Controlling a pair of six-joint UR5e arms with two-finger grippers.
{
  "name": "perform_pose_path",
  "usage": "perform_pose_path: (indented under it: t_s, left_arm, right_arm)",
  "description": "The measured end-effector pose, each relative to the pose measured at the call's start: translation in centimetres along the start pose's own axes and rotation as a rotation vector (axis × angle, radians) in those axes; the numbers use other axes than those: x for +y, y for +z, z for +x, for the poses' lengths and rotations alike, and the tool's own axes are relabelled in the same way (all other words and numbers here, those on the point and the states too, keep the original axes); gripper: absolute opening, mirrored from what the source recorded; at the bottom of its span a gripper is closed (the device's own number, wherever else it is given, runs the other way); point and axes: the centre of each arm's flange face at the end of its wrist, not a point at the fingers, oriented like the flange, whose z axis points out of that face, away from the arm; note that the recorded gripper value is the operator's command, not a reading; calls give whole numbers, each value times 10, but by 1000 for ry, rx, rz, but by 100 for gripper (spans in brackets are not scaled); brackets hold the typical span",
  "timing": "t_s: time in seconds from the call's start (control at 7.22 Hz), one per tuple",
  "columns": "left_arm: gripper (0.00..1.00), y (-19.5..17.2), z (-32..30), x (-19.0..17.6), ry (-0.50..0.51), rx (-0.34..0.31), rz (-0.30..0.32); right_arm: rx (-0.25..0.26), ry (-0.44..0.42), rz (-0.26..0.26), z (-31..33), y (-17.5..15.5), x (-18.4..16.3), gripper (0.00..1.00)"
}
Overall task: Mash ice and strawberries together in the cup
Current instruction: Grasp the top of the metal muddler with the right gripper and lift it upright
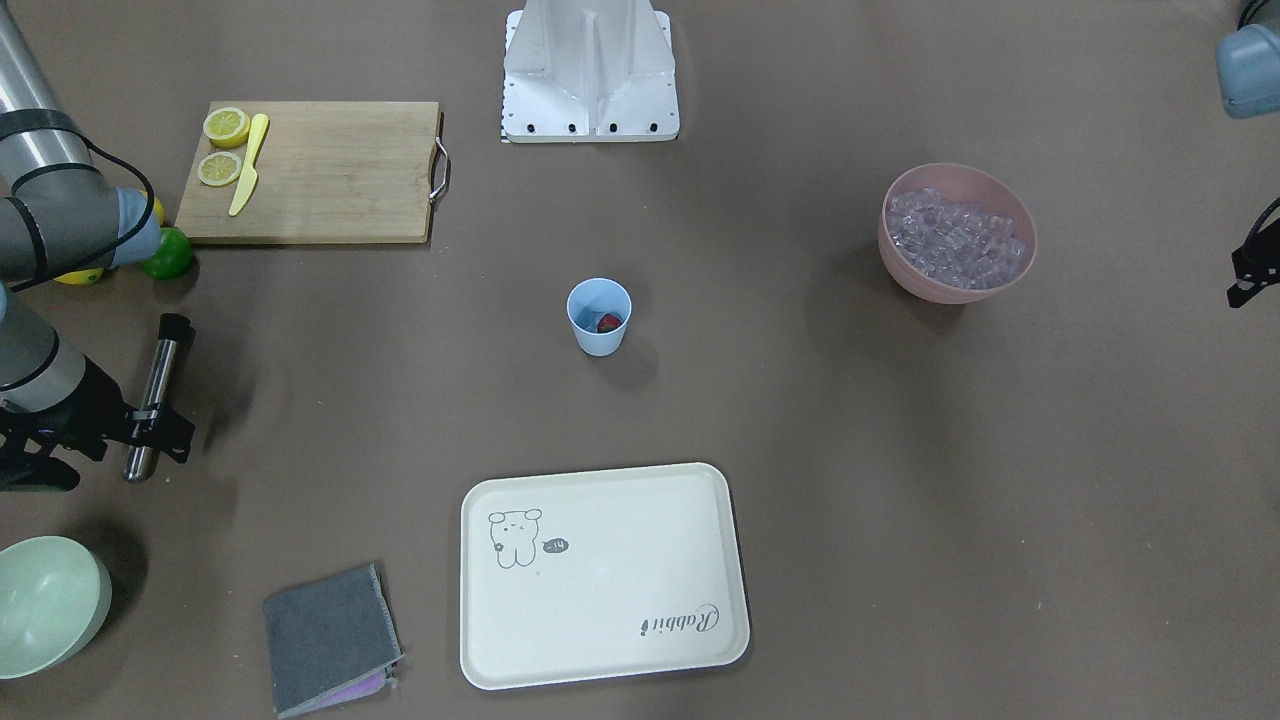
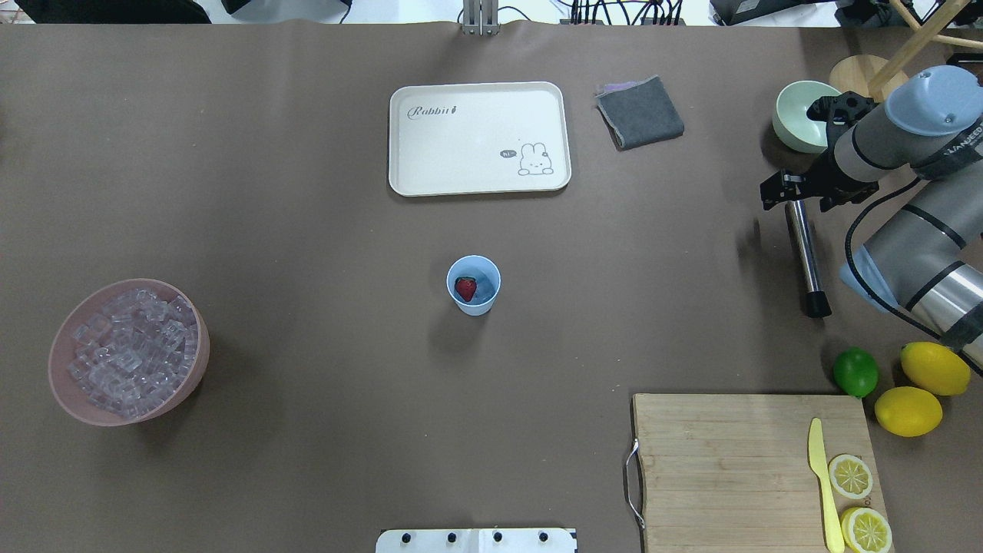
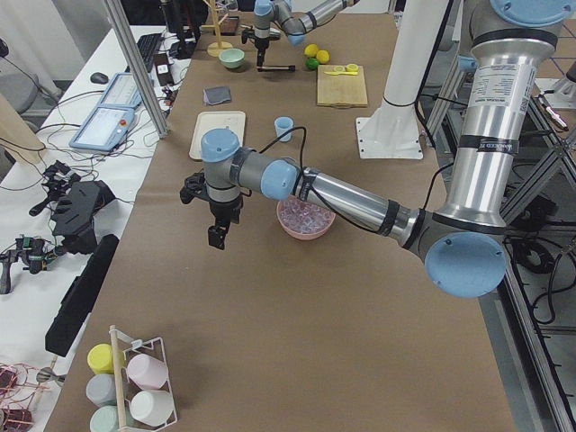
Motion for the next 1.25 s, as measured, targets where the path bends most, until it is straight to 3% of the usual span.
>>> perform_pose_path:
  t_s: [0.28,0.42,0.97,1.25]
  left_arm:
    - [98,-1,1,0,1,0,2]
    - [98,-1,1,0,2,0,2]
    - [98,-3,2,-1,4,0,5]
    - [98,-6,5,0,10,0,13]
  right_arm:
    - [-5,-5,3,5,7,1,24]
    - [-6,-6,3,6,8,1,0]
    - [-18,-19,14,-1,3,-1,0]
    - [-69,-17,41,-17,-26,-20,0]
